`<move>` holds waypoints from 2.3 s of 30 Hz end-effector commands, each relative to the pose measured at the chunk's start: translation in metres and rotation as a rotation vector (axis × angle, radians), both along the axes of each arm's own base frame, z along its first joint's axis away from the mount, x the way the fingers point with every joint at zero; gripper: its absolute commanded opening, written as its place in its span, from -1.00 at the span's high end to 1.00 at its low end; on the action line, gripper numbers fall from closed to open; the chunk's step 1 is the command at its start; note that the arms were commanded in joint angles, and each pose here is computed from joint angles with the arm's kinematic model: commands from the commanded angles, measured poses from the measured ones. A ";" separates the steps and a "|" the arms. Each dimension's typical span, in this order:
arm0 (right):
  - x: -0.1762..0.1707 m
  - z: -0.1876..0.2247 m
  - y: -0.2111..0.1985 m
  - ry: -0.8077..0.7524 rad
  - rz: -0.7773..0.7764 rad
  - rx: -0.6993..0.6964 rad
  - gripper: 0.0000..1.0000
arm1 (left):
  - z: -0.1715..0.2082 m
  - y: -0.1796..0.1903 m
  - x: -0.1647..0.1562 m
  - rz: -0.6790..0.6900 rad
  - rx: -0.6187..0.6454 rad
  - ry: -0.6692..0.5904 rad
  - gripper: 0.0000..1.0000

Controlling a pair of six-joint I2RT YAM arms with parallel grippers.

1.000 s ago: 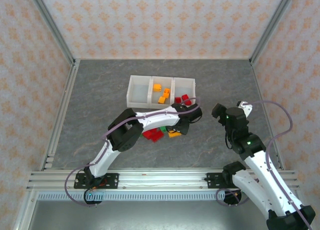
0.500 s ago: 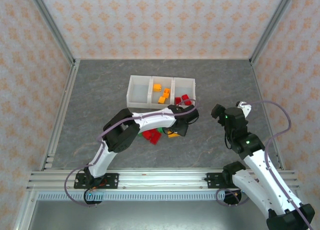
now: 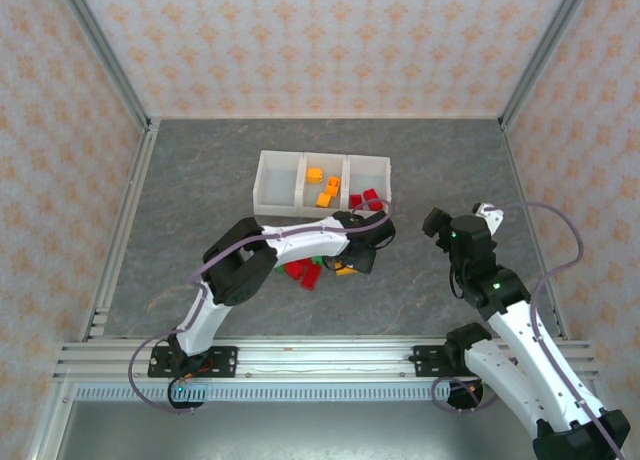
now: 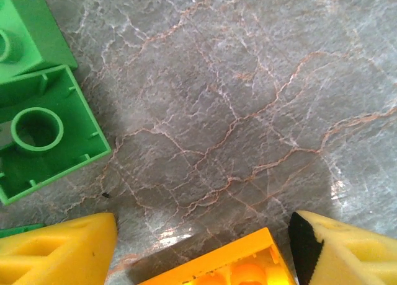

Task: Sort the legos into containers by color
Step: Pick up the lego from the middle-left of the table, then place the lego in the container.

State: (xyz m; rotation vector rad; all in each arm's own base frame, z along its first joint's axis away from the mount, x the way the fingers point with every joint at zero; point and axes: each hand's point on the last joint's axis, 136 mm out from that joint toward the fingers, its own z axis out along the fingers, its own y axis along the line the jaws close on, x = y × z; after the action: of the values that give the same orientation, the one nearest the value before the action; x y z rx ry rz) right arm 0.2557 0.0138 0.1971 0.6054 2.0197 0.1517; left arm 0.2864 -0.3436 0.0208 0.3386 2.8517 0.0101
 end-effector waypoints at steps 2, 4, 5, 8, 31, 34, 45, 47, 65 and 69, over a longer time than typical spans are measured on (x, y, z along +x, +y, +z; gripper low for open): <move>0.000 0.002 0.000 -0.013 -0.002 0.001 -1.00 | -0.012 0.033 -0.035 0.000 0.111 0.130 -0.54; 0.000 0.001 0.000 -0.010 0.000 0.002 -1.00 | -0.011 0.037 -0.038 0.009 0.112 0.132 -0.58; 0.000 0.001 0.000 -0.011 -0.001 0.002 -0.99 | -0.010 0.039 -0.040 0.016 0.111 0.131 -0.60; 0.001 0.001 0.000 -0.013 0.002 0.003 -1.00 | -0.011 0.043 -0.044 0.038 0.107 0.136 -0.67; 0.001 0.000 0.001 -0.015 0.006 0.005 -1.00 | -0.019 0.029 -0.054 0.079 0.047 0.167 -0.28; 0.000 0.000 0.000 -0.016 0.002 0.002 -1.00 | -0.018 0.026 -0.052 0.084 0.039 0.160 -0.08; 0.000 0.003 -0.001 -0.022 -0.001 -0.001 -1.00 | 0.017 0.022 -0.027 0.105 0.043 0.040 0.09; 0.000 0.003 -0.001 -0.023 -0.003 -0.005 -1.00 | 0.032 0.022 -0.018 0.111 0.055 -0.005 0.10; -0.003 0.007 -0.007 -0.034 -0.018 -0.029 -1.00 | 0.134 0.081 0.132 0.215 0.118 -0.257 0.03; -0.004 0.007 -0.009 -0.031 -0.027 -0.035 -1.00 | 0.132 0.095 0.160 0.248 0.106 -0.274 0.03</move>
State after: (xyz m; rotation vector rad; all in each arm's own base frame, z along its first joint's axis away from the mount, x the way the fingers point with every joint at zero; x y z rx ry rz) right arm 0.2548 0.0125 0.2020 0.5975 1.9934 0.1567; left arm 0.4380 -0.2591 0.1541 -0.0585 2.6087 0.1631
